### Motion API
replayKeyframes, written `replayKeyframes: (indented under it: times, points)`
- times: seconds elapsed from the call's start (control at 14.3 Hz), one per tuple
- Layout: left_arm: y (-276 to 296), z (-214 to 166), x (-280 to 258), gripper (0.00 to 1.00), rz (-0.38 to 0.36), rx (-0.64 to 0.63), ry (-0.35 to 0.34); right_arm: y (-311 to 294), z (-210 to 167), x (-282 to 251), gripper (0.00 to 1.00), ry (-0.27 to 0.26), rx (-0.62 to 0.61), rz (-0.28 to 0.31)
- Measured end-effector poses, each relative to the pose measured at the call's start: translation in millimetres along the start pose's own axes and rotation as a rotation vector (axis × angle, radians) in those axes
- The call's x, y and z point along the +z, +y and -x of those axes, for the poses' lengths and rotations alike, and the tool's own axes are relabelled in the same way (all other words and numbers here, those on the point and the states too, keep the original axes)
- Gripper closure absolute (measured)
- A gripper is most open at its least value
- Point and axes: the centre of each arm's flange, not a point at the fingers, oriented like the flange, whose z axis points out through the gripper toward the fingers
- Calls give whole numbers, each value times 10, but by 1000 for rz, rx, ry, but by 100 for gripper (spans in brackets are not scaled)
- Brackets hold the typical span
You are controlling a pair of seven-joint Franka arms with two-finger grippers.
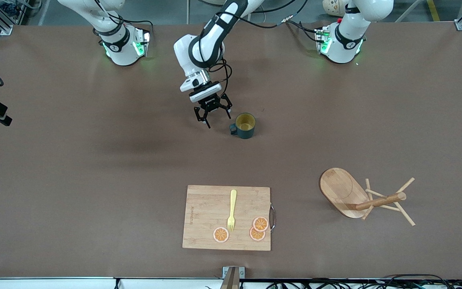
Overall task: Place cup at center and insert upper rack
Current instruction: 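Lower the left gripper beside the mug rim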
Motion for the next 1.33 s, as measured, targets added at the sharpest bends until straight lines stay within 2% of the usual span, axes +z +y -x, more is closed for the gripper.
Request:
replayKeyframes:
  times: [0.56,0.91,1.33]
  points:
    - [-85,526,223,0,-23,59,49,-2,0,2,0,0,0,0]
    - [-50,452,227,12,-8,68,88,-3,0,2,0,0,-1,0]
    - [-36,405,234,14,0,73,108,-10,-2,1,0,1,-2,0]
